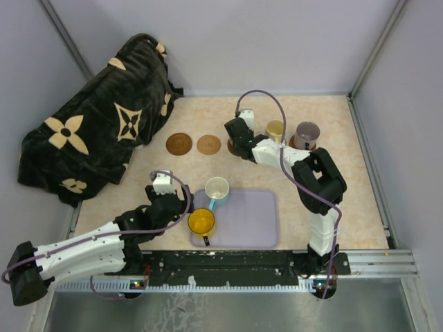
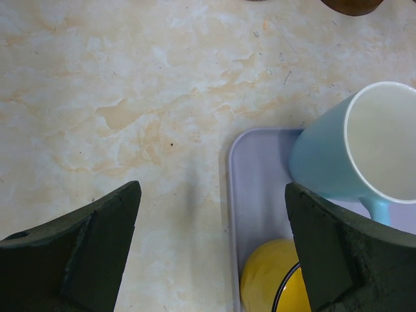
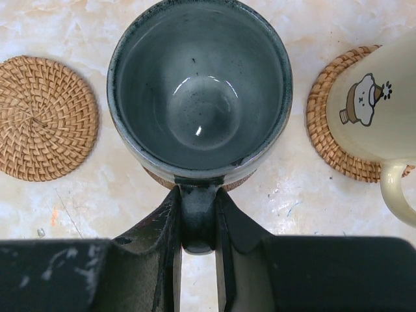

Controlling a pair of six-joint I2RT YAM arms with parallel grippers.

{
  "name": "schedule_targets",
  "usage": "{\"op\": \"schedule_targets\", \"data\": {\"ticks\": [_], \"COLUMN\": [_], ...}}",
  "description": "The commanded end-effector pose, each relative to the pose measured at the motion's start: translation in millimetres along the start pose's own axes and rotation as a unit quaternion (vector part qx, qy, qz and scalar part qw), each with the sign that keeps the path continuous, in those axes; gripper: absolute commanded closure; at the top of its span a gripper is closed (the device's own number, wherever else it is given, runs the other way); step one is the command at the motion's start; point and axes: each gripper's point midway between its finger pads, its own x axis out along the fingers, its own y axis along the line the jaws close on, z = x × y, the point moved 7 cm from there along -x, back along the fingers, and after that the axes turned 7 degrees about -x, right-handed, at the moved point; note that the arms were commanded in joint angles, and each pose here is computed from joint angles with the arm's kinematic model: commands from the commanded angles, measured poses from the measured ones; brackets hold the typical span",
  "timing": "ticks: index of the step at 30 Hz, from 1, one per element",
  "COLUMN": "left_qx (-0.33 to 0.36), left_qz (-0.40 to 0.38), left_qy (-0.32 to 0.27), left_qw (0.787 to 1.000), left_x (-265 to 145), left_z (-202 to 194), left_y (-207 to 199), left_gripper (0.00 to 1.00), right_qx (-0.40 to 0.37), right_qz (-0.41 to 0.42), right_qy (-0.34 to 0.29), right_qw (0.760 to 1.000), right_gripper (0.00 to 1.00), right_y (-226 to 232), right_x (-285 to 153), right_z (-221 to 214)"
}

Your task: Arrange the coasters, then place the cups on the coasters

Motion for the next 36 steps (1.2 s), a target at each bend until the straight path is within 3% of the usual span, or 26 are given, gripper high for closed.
{"op": "schedule_targets", "data": {"ticks": [1, 6, 13, 26, 36], "left_qx": [-0.003, -0.003, -0.004, -0.006, 0.023], "left_qz": [0.006, 0.008, 0.01, 0.012, -0.04], "left_qy": [-0.001, -0.003, -0.003, -0.003, -0.003], "left_qw": [1.0, 1.0, 1.0, 1.0, 0.999], "left_x": [0, 0, 1, 1, -2], "left_z": [-2, -2, -3, -3, 9], "left_y": [2, 2, 3, 3, -14], "left_gripper": [0.02, 0.02, 0.02, 0.02, 0.0], "right_qx": [0.041, 0.04, 0.043, 0.03, 0.035], "right_qz": [0.009, 0.003, 0.002, -0.001, 0.018], "right_qy": [-0.062, -0.056, -0.053, -0.052, -0.08], "right_qw": [0.997, 0.998, 0.998, 0.998, 0.996], "right_gripper": [1.0, 1.0, 0.78, 0.51, 0.44], "right_y": [3, 1, -1, 5, 6], "right_x": [-3, -2, -5, -11, -46], "right_z": [31, 28, 24, 21, 32]}}
